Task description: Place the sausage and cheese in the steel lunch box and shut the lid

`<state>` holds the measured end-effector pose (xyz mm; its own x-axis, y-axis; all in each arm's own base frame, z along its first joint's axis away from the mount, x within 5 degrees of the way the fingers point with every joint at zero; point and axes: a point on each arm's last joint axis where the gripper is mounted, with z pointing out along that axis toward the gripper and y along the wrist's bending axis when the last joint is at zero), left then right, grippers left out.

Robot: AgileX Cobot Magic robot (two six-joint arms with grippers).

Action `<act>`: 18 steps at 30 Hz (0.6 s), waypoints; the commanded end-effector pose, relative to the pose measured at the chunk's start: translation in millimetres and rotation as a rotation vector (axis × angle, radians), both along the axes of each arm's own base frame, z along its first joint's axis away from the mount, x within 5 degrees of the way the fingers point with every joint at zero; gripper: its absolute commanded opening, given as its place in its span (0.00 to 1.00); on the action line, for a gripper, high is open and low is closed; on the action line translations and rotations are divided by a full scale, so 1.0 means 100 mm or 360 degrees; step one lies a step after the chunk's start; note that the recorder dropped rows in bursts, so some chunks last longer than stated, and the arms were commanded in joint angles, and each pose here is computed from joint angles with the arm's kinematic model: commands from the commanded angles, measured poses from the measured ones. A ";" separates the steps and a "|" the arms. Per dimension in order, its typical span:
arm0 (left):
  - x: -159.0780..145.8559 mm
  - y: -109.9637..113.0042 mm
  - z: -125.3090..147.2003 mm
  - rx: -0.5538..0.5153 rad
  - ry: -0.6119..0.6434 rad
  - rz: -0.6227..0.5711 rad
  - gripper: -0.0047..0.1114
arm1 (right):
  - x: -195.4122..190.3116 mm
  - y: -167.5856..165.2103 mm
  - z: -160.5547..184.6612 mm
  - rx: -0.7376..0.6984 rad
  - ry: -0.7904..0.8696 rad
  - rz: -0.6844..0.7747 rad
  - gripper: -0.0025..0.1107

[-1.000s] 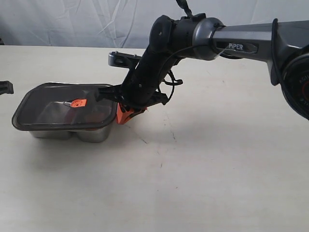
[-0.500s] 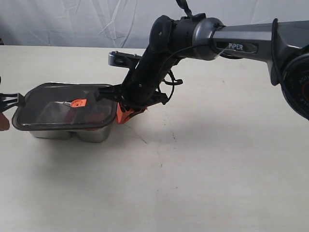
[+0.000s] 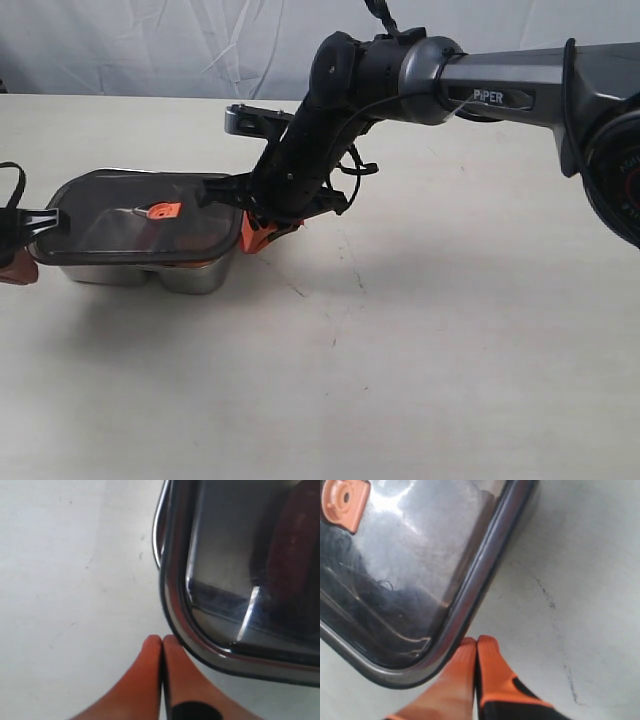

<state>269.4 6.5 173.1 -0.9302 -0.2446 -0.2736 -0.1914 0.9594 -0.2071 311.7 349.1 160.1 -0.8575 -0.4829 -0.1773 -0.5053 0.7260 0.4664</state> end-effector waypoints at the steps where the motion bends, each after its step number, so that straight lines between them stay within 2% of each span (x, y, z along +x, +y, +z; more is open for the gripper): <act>1: 0.06 0.00 0.01 0.0000 -0.0089 0.0042 0.04 | 0.01 0.00 0.05 0.0014 -0.0028 0.0000 0.01; 12: 0.07 0.02 0.01 0.0036 -0.0110 0.0021 0.04 | -0.04 -0.02 0.06 -0.0015 0.0036 0.0036 0.01; 18: 0.09 0.03 0.02 0.0056 -0.0153 0.0027 0.04 | -0.04 -0.03 0.32 0.0064 -0.0072 0.0029 0.01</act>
<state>275.0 8.7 173.0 -0.9107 -0.2494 -0.3292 -0.1918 0.9614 -0.1975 308.2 346.8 176.7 -0.8499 -0.4925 -0.1875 -0.5175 0.7130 0.4731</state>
